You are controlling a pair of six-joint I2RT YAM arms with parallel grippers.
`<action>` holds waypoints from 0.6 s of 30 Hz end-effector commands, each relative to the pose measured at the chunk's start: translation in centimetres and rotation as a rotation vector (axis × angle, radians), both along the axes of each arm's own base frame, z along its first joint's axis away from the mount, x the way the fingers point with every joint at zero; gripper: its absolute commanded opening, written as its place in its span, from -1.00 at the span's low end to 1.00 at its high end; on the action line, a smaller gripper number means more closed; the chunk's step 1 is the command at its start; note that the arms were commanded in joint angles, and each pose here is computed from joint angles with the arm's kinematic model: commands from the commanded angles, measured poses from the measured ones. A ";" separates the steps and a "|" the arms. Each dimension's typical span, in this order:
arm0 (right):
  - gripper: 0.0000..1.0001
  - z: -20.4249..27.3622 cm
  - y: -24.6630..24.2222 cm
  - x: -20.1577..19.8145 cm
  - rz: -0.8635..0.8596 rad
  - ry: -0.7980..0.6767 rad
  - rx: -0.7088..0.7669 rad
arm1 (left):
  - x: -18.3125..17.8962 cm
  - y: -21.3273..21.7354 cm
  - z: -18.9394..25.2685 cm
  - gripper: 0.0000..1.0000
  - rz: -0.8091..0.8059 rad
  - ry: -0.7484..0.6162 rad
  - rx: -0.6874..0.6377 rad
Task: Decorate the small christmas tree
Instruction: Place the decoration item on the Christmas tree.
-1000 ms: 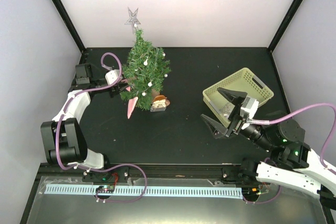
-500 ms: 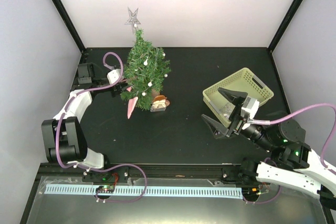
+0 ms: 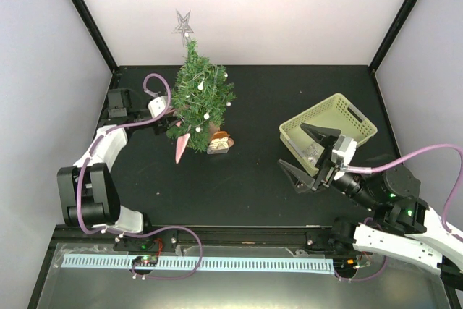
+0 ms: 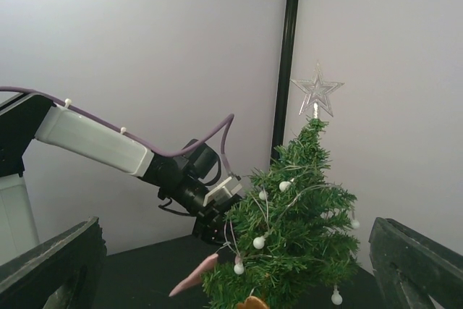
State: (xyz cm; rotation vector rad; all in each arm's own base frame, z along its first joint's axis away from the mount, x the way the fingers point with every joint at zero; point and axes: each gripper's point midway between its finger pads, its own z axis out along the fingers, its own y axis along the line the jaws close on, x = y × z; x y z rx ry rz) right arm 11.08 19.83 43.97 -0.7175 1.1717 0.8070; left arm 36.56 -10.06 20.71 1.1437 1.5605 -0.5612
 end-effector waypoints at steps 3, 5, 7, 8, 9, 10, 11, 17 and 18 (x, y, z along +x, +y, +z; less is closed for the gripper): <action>1.00 -0.3 -0.4 0.2 -0.019 0.006 0.002 | -0.5 -0.2 1.8 -0.08 -0.003 -0.066 0.006; 1.00 -0.4 -0.4 0.2 -0.021 0.006 0.000 | -0.6 -0.2 1.9 -0.08 -0.001 -0.069 0.006; 1.00 -0.4 -0.5 0.2 -0.024 0.007 0.000 | -0.7 -0.2 1.9 -0.08 0.006 -0.070 0.011; 1.00 -0.4 -0.6 0.2 -0.024 0.006 0.001 | -0.8 -0.1 1.9 -0.08 0.010 -0.067 0.014; 1.00 -0.4 -0.6 0.2 -0.024 0.006 0.001 | -0.8 -0.1 1.9 -0.08 0.014 -0.065 0.017; 1.00 -0.4 -0.6 0.2 -0.025 0.005 0.002 | -0.9 0.0 1.9 -0.08 0.017 -0.065 0.019; 1.00 -0.4 -0.7 0.2 -0.026 0.004 0.003 | -0.9 0.0 1.8 -0.08 0.020 -0.060 0.022; 1.00 -0.4 -0.9 0.1 -0.026 0.004 0.006 | -1.4 0.2 1.5 -0.08 0.036 -0.057 0.039; 1.00 -0.4 -0.9 0.1 -0.025 0.003 0.007 | -1.5 0.2 1.5 -0.08 0.040 -0.055 0.040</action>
